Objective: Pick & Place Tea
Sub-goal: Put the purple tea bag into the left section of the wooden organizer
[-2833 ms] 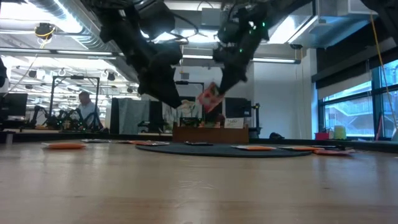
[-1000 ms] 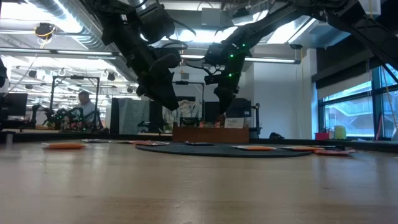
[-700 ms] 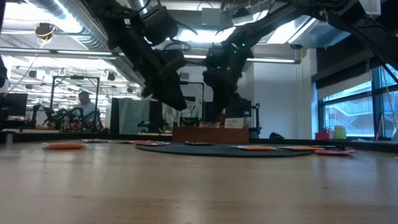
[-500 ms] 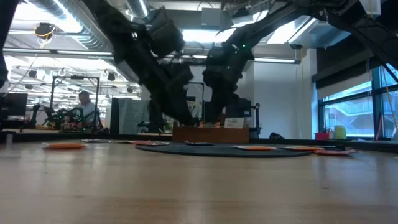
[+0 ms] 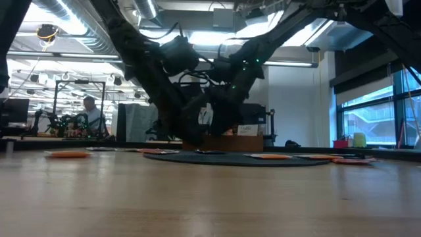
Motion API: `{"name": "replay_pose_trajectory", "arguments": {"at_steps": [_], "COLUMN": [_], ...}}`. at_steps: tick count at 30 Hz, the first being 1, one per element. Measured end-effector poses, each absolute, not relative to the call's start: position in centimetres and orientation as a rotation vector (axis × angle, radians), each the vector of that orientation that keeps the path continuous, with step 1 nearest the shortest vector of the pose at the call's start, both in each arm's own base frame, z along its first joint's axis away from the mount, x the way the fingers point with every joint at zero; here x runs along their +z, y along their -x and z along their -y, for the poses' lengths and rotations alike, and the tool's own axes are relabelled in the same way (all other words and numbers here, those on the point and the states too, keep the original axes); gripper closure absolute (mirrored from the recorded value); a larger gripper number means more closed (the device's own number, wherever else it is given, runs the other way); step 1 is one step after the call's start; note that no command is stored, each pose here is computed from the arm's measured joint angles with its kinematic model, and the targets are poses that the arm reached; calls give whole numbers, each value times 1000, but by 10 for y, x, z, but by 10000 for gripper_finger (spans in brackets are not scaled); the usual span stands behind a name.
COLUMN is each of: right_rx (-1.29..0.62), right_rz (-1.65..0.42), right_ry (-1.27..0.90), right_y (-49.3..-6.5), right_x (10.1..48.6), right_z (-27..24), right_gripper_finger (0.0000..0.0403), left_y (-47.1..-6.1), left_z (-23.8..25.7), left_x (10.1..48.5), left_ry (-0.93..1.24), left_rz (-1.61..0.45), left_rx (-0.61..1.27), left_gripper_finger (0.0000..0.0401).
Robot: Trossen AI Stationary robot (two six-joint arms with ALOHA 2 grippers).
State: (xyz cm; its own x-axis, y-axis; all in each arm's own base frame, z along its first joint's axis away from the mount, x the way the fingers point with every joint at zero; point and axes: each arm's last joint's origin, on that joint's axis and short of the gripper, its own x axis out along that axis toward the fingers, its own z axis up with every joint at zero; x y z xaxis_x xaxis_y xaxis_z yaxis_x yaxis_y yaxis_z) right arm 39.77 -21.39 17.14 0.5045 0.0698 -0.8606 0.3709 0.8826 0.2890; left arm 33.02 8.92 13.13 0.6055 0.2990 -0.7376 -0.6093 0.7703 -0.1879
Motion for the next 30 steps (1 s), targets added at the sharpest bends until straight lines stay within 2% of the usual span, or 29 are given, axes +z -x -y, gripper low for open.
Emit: {"name": "replay_pose_trajectory", "arguments": {"at_steps": [5,16,30], "right_rx": [-214,-223,-93], "right_rz": [-1037,-1088,-1084], "right_ry": [-465,-536,-678], "right_y": [-397,-397,-397], "right_x": [171,158,145], "right_z": [215,213,213], "right_gripper_finger": [283,283,283], "left_y": [-337,-343,-342], "left_z": [-91,-92,-91], "left_x": [133,106,105], "left_ry": [453,480,470], "left_rz": [-670,-701,-720], "left_rx": [530,534,511], "left_gripper_finger": [306,306,306]}}
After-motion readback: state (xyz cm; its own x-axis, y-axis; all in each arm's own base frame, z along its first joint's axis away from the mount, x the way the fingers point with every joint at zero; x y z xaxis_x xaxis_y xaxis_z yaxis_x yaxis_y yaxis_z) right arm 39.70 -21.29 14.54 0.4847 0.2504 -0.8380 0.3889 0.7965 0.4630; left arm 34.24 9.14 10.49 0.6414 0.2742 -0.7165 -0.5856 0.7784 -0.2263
